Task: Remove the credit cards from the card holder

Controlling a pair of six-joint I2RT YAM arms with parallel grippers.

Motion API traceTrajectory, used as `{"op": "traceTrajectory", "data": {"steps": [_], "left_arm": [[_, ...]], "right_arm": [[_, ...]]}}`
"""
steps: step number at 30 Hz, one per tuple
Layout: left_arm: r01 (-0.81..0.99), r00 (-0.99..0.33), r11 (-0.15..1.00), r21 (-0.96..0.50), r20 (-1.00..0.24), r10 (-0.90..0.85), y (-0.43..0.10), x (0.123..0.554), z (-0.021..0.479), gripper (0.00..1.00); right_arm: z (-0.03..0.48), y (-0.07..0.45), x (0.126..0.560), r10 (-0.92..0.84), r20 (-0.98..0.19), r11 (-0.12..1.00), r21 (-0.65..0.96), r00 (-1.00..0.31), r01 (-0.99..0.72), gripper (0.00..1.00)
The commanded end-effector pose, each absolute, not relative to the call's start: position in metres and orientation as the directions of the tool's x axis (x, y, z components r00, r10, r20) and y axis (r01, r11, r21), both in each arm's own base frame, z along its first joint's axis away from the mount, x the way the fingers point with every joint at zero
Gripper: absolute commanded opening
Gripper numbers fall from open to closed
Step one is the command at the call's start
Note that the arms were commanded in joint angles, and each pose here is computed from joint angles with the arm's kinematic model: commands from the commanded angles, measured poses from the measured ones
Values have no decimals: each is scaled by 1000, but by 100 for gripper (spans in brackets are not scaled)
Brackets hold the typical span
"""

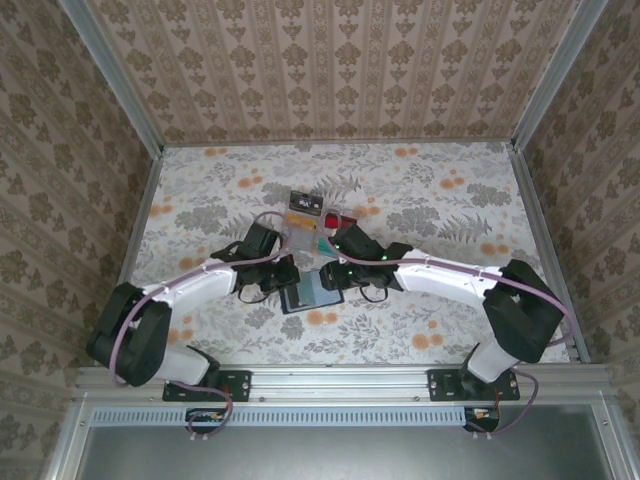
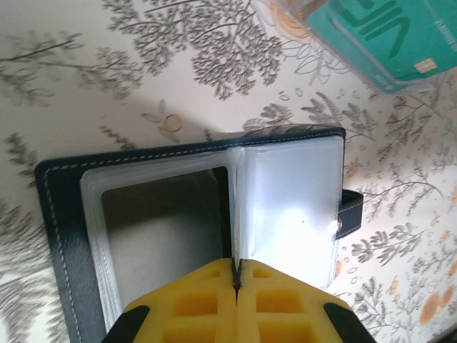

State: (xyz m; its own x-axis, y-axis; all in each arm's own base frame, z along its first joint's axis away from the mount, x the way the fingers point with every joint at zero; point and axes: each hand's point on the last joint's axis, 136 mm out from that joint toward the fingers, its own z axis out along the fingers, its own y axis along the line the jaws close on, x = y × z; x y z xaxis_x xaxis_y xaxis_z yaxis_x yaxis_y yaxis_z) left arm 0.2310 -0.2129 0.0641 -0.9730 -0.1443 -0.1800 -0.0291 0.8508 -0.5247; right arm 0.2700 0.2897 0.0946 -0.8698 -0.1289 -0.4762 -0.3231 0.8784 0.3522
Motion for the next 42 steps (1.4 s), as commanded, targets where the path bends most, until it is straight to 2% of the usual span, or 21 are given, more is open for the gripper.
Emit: {"op": "traceTrajectory", "data": {"steps": [1, 5, 13, 18, 27, 35, 40, 42], "left_arm": [[-19, -977, 883, -469, -179, -117, -202, 226, 65, 13], [-35, -977, 810, -585, -152, -152, -226, 233, 70, 38], [0, -980, 667, -745, -132, -148, -271, 246, 88, 58], [4, -980, 679, -734, -137, -142, -274, 248, 86, 74], [-23, -973, 774, -633, -162, -161, -255, 249, 80, 82], [-86, -951, 819, -568, -198, -237, -219, 237, 75, 98], [-108, -939, 819, -564, -212, -269, -200, 231, 75, 100], [-129, -936, 819, -559, -204, -287, -192, 230, 74, 100]], "right_arm": [[105, 280, 280, -65, -517, 890, 357, -853, -284, 49], [110, 272, 284, -25, -529, 896, 364, -848, -254, 49], [119, 263, 286, 13, -553, 890, 386, -833, -243, 49], [123, 263, 285, 16, -568, 881, 397, -823, -257, 49], [109, 262, 277, -13, -524, 887, 387, -852, -251, 52], [88, 298, 261, -81, -410, 870, 416, -909, -265, 54], [82, 327, 257, -57, -374, 853, 464, -926, -240, 51], [78, 336, 259, -34, -353, 849, 483, -935, -214, 44]]}}
